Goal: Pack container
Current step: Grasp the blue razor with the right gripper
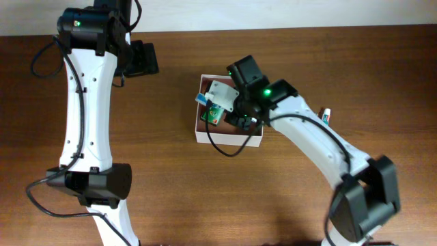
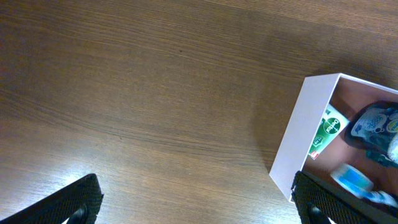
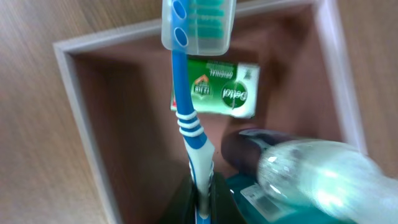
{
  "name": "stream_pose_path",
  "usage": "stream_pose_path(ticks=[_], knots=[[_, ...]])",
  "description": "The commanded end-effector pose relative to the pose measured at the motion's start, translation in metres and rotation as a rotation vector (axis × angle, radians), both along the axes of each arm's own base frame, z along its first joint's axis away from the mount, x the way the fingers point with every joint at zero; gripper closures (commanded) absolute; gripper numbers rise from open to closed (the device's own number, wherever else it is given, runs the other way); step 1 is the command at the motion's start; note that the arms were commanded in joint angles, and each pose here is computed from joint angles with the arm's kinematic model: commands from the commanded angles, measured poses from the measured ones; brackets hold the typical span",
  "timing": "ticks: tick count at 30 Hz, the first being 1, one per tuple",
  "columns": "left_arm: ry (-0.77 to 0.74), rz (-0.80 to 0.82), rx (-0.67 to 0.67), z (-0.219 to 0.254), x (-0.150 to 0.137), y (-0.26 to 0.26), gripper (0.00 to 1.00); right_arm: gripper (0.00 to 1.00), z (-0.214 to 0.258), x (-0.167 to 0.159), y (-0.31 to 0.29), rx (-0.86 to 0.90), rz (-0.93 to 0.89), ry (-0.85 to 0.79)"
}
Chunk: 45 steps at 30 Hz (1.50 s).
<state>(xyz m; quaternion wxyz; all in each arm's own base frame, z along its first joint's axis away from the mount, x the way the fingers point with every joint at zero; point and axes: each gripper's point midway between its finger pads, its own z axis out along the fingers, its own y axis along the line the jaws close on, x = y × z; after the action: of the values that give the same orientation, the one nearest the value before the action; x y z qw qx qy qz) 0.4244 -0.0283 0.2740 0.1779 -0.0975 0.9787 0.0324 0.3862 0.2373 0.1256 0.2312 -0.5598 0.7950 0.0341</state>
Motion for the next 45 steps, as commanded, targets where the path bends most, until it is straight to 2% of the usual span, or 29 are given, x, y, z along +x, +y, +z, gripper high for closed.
stream_pose_path(ticks=[1, 5, 7, 12, 16, 21, 28, 37, 43, 45], knots=[[-0.031, -0.006, 0.011, 0.011, -0.002, 0.003, 0.00, 0.68, -0.006, 0.004, -0.004, -0.032, 0.006, -0.008], [-0.031, -0.006, 0.011, 0.011, -0.002, 0.003, 0.01, 0.56, 0.028, 0.012, -0.017, 0.027, -0.228, -0.019], [-0.031, -0.006, 0.011, 0.011, -0.002, 0.003, 0.01, 0.55, 0.051, 0.012, -0.031, 0.070, -0.365, 0.000], [-0.031, -0.006, 0.011, 0.011, -0.002, 0.003, 0.01, 0.43, 0.089, 0.005, -0.094, 0.179, -0.759, 0.091], [-0.031, -0.006, 0.011, 0.011, -0.002, 0.003, 0.01, 0.41, 0.080, -0.003, -0.159, 0.193, -1.079, 0.199], [-0.031, -0.006, 0.011, 0.011, -0.002, 0.003, 0.01, 0.41, 0.042, -0.010, -0.214, 0.171, -1.312, 0.302], [-0.031, -0.006, 0.011, 0.011, -0.002, 0.003, 0.01, 0.43, -0.035, -0.015, -0.226, 0.155, -1.362, 0.408], [-0.031, -0.006, 0.011, 0.011, -0.002, 0.003, 0.01, 0.54, -0.112, -0.008, -0.232, 0.085, -1.382, 0.445], [-0.031, -0.006, 0.011, 0.011, -0.002, 0.003, 0.01, 0.56, -0.144, -0.016, -0.236, 0.012, -1.395, 0.495], [-0.031, -0.006, 0.011, 0.011, -0.002, 0.003, 0.01, 0.61, -0.152, -0.019, -0.236, -0.003, -1.398, 0.514]])
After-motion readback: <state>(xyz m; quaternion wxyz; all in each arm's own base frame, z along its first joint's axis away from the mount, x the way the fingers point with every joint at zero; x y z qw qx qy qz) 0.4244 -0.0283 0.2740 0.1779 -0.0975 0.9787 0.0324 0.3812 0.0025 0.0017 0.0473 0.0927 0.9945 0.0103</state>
